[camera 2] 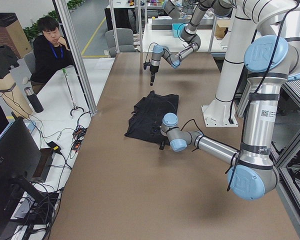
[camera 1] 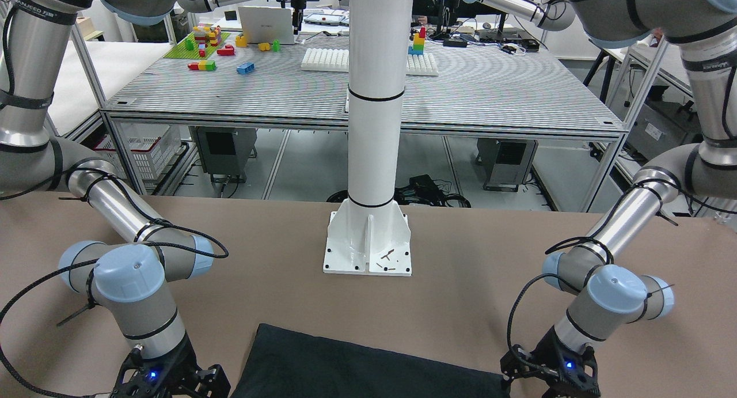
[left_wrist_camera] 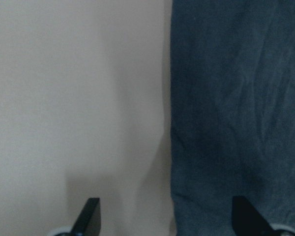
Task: Fold clothes
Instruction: 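Open both grippers and raise them off the folded shirt, then grasp the folded shirt's corner nearest the left gripper with the left gripper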
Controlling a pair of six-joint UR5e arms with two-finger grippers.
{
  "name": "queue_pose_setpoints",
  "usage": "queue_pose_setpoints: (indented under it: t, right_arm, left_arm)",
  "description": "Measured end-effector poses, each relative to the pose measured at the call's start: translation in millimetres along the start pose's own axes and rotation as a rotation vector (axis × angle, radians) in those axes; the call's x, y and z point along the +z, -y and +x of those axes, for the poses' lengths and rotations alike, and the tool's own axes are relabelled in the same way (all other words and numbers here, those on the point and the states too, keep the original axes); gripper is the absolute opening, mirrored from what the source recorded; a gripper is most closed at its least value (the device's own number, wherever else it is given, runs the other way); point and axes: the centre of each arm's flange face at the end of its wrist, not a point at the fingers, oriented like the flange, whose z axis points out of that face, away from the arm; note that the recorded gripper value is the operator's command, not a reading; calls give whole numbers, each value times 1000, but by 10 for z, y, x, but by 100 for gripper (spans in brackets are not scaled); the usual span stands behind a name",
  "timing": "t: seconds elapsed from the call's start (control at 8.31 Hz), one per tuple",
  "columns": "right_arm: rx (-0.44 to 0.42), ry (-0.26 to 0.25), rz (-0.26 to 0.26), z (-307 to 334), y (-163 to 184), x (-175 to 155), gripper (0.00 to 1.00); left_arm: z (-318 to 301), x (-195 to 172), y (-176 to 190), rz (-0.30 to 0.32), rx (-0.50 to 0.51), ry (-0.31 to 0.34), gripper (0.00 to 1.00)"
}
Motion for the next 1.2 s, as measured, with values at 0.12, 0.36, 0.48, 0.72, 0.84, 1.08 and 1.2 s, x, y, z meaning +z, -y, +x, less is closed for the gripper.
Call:
queue_pose_setpoints:
  t: [0.12,0.36,0.48,0.72,0.84,1.08,1.2]
  right_arm:
    - [0,0,0,-1,-4,2,94]
    - [-1,-1,0,-2,-7,6,94]
    - [-1,-1,0,0,-6,8,94]
    - [-1,-1,0,-5,-4,7,94]
    - [-1,-1,0,-7,-4,7,94]
    - [-1,-1,0,-7,-3,7,94]
    - [-1,-1,1,-7,-3,7,94]
  left_arm:
    - [63,101,-127,-14,10,-2,85]
    - [164,220,-267,-34,25,-6,56]
    - [188,243,-295,-39,28,-8,34]
    - [203,258,-313,-43,31,-10,0]
    - [200,258,-318,-43,32,-11,0]
    - [206,242,-322,-37,36,-22,0]
    - [210,232,-320,-32,38,-27,0]
